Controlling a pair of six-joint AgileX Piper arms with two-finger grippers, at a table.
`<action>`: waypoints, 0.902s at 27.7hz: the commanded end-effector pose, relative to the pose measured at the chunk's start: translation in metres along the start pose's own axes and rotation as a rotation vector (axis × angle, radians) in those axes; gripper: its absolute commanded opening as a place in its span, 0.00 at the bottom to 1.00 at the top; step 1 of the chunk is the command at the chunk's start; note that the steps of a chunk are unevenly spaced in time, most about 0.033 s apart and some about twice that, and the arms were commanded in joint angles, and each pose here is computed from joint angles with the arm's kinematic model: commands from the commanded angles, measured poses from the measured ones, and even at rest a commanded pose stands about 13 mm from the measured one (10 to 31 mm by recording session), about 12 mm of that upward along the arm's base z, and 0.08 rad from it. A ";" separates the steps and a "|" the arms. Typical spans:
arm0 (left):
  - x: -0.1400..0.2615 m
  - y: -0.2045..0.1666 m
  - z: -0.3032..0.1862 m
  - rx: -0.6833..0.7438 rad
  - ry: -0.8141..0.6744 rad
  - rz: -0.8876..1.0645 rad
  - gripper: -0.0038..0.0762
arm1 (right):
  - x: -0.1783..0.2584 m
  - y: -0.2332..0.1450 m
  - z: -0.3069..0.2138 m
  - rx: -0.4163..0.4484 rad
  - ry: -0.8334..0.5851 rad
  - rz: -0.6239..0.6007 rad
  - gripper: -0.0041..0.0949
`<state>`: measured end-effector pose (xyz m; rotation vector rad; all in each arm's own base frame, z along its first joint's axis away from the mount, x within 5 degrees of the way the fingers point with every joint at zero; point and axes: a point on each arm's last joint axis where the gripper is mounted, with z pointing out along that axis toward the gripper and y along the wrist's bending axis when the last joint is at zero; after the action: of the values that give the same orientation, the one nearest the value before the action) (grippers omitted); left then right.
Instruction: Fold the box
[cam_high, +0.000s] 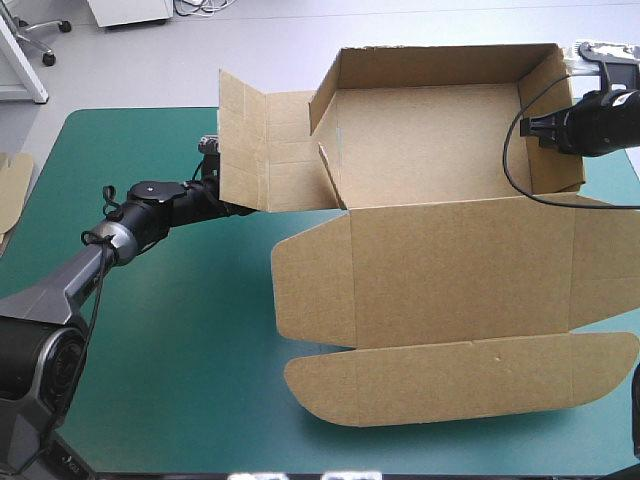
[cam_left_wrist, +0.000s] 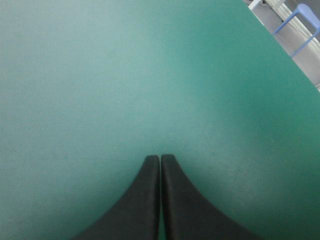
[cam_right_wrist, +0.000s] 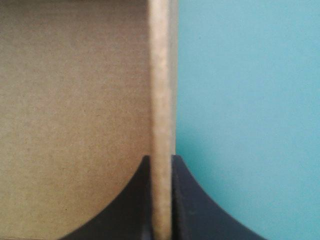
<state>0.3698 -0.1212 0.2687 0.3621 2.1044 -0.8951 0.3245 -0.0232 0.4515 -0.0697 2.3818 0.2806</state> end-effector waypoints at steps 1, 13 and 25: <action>-0.022 -0.022 -0.015 0.102 -0.093 -0.046 0.05 | -0.005 0.013 -0.032 -0.042 -0.111 0.003 0.01; -0.066 -0.063 -0.035 0.355 -0.156 0.042 0.05 | -0.005 0.014 -0.038 -0.031 -0.128 -0.003 0.01; -0.089 -0.077 -0.047 0.368 -0.190 0.107 0.05 | -0.006 0.011 -0.038 -0.004 -0.130 -0.011 0.01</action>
<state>0.3723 -0.1387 0.3492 0.5473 1.8641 -1.1463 0.3186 -0.0228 0.4575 -0.0708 2.3642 0.2730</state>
